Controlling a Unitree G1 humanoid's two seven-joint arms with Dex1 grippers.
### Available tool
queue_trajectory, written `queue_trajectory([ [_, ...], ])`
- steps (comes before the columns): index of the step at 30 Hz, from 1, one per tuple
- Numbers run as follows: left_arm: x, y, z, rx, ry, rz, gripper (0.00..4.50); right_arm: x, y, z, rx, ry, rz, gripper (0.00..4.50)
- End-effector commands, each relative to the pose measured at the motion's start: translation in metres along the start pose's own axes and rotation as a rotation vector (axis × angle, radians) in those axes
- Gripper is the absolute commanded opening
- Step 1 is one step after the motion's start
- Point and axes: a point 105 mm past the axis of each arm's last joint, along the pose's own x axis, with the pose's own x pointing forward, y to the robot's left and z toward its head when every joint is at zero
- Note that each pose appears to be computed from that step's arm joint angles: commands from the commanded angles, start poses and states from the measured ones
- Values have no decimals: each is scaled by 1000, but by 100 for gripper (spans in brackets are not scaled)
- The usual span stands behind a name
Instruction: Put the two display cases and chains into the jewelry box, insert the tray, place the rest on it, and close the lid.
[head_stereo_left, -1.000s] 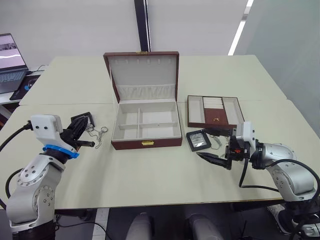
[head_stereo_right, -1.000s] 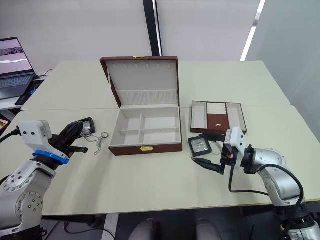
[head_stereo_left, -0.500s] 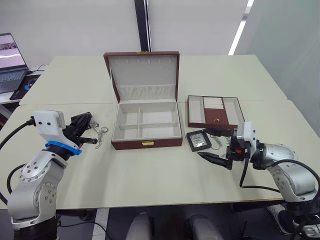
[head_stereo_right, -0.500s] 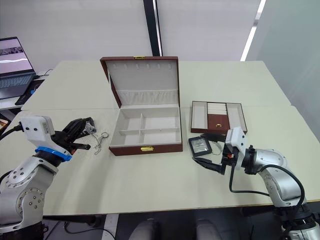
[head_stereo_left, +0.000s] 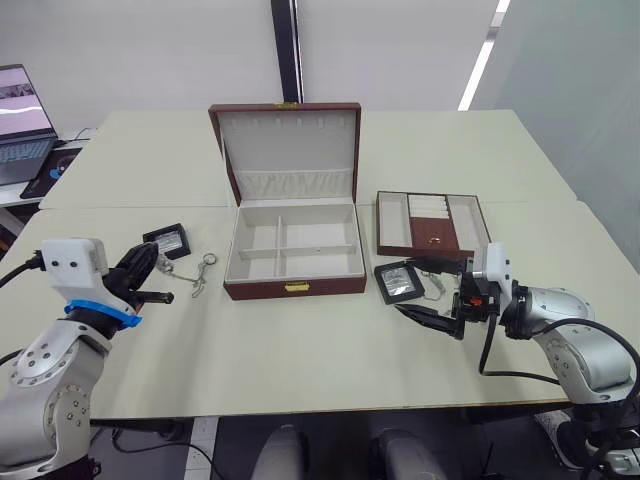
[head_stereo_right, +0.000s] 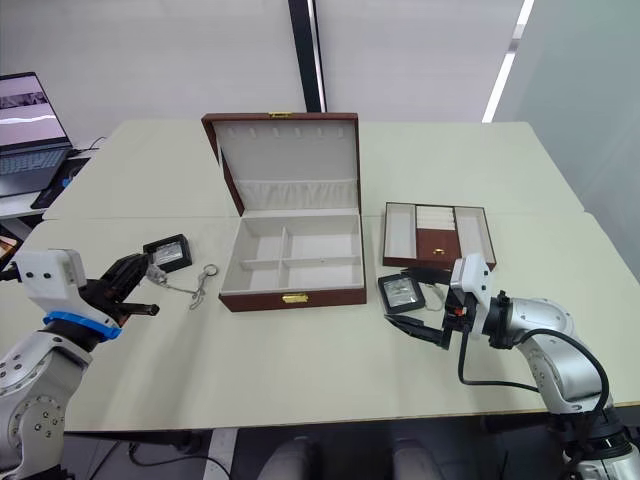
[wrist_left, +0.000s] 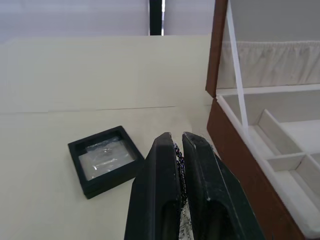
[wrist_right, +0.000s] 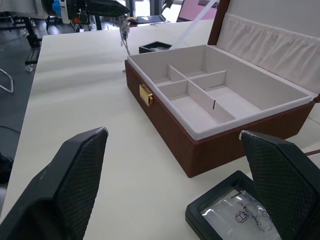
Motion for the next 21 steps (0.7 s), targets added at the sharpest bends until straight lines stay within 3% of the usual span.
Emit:
queue_trajectory([
  [1,-7,12,5,16,-28,37,22,3,6,16,-33,-44,40,450],
  [5,-11,24,-20,-5,14,97,22,5,20,11,-26,-19,112,450],
  [12,-10,26,-48,-21,55,103,22,7,27,5,-15,-2,143,450],
  [15,-13,27,-56,-22,76,101,79,8,27,3,-18,3,141,450],
  [21,-23,32,-63,-36,79,122,271,10,24,5,-21,3,128,450],
])
